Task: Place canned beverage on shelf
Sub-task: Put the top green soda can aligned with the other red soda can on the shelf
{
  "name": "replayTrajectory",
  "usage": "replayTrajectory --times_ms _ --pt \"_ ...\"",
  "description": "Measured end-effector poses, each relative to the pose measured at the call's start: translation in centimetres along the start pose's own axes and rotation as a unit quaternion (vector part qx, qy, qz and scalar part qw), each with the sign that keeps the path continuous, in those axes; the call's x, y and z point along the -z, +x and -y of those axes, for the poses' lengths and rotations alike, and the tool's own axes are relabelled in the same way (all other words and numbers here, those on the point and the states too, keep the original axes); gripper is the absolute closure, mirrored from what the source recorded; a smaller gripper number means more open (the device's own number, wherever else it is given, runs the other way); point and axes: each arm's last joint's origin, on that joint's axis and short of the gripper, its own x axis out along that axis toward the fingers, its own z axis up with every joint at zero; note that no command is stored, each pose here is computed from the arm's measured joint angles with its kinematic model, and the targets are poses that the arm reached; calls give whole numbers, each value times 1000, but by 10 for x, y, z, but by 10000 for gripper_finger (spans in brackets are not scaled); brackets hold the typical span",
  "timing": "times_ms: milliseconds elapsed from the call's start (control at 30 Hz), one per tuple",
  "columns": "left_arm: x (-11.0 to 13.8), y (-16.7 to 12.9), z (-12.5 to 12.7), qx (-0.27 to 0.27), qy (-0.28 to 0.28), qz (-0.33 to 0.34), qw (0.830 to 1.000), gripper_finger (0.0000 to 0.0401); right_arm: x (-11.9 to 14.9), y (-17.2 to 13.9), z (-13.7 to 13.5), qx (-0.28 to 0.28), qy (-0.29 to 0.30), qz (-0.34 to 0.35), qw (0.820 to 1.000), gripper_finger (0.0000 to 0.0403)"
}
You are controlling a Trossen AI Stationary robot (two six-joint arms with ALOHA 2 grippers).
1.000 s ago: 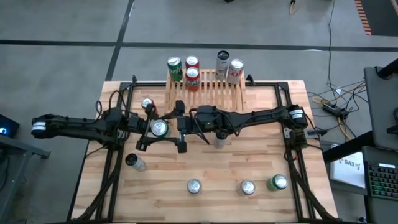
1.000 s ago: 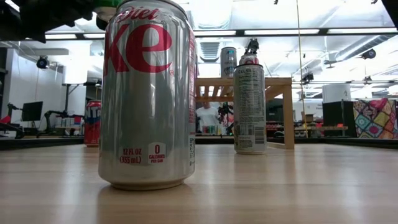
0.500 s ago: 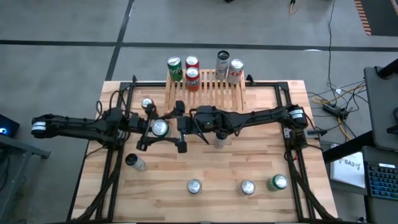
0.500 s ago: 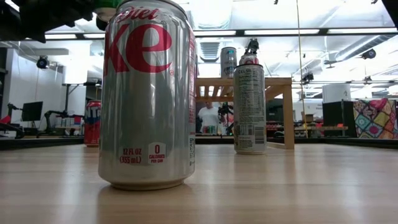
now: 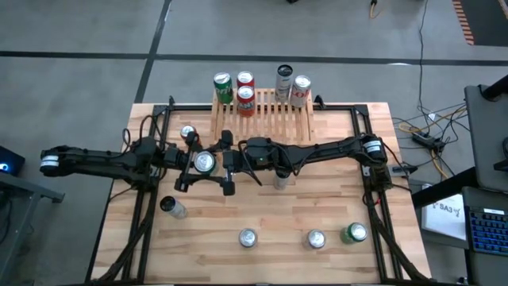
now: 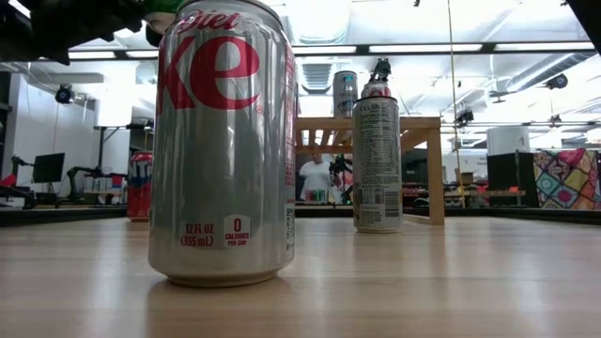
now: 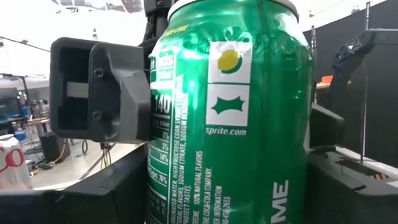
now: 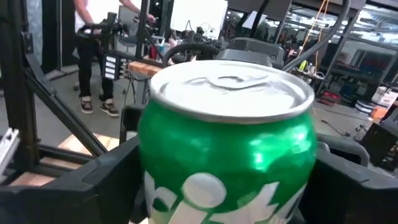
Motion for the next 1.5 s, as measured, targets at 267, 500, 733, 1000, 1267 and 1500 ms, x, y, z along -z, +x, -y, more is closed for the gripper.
replayTrajectory --times_ms 267,500,733,1000,1267,1500 --pt "1 0 0 2 -3 -6 1000 81 -1 0 0 0 4 4 1000 110" --pt "1 0 0 -8 -26 -6 1000 76 -1 0 0 1 7 8 1000 113" --pt "2 0 -1 -13 -29 -8 999 39 -1 0 1 1 5 8 1000 113" --pt "0 -4 -1 -30 -16 -17 999 26 -6 -4 6 7 19 6 1000 113" --pt "-2 -13 -4 -131 31 -47 990 31 -14 -13 28 79 42 -7 996 113" --pt "-3 -22 -8 -218 71 -73 971 31 -5 -18 61 144 59 -30 987 113"
